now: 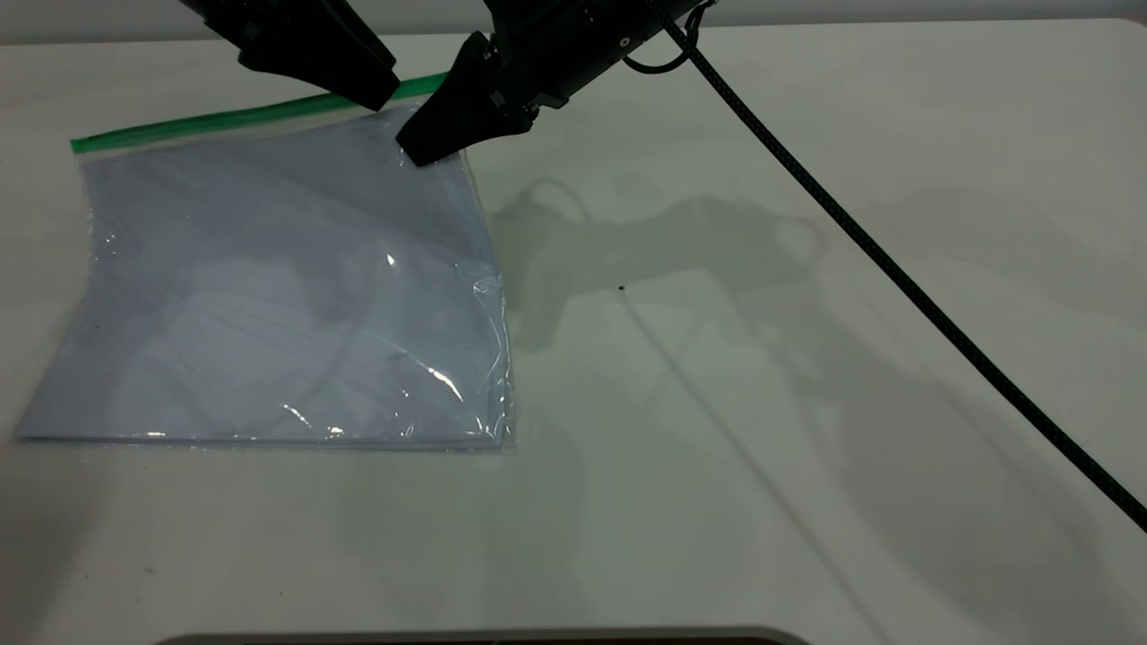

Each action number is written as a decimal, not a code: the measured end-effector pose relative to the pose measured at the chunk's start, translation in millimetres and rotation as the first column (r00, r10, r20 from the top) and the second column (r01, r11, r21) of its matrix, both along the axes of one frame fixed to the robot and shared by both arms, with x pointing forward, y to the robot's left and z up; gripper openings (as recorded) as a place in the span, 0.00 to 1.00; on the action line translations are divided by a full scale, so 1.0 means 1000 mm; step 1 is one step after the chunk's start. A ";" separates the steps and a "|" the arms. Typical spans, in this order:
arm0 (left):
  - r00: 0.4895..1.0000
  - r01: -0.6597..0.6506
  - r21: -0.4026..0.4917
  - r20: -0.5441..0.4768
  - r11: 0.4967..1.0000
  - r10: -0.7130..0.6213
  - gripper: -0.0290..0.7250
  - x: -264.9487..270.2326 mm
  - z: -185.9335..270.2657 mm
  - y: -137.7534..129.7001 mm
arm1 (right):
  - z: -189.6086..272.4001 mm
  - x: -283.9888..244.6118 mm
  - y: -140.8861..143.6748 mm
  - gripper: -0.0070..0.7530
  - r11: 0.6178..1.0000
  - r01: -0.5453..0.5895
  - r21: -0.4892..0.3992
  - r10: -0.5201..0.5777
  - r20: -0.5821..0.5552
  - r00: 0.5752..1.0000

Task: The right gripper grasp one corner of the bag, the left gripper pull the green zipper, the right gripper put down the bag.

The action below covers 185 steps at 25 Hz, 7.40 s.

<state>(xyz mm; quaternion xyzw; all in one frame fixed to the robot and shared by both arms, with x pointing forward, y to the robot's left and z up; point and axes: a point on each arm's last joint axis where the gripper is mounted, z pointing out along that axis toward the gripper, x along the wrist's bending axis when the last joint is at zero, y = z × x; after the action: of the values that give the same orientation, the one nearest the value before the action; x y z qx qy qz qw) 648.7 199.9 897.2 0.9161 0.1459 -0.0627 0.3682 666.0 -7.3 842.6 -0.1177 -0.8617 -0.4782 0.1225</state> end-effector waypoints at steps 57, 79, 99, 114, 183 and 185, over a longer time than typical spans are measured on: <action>0.996 -0.076 0.143 0.052 0.987 0.069 0.11 0.009 -0.007 0.010 | 0.005 0.060 -0.141 0.05 0.961 0.275 0.007 -0.269 -0.176 0.947; 0.970 -0.185 0.399 -0.073 0.898 0.232 0.11 0.003 -0.017 0.030 | -0.005 0.075 -0.176 0.07 0.910 0.401 -0.103 -0.410 -0.093 0.907; 0.840 -0.494 0.451 0.026 0.743 0.542 0.84 0.007 0.064 0.043 | 0.100 0.081 -0.216 0.84 0.781 0.523 -0.343 -0.539 0.054 0.841; 0.565 -0.798 0.406 0.244 0.446 0.788 0.82 -0.109 0.259 0.076 | 0.374 -0.056 -0.238 0.77 0.576 0.791 -0.204 -0.763 0.212 0.611; 0.444 -0.896 0.126 0.219 0.426 0.869 0.82 -0.396 0.136 0.094 | 0.200 -0.439 -0.272 0.77 0.418 0.909 0.004 -0.840 0.382 0.385; 0.442 -0.897 0.117 0.222 0.427 0.869 0.82 -0.397 0.136 0.094 | 0.200 -0.439 -0.272 0.77 0.418 0.909 0.004 -0.840 0.382 0.385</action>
<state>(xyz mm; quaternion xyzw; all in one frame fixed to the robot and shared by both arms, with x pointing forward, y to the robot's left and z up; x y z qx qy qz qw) 251.3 294.4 1033.3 0.7392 0.5864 0.2148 0.2523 227.0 -279.1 1043.1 -0.4873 -0.7187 -0.3901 -0.3063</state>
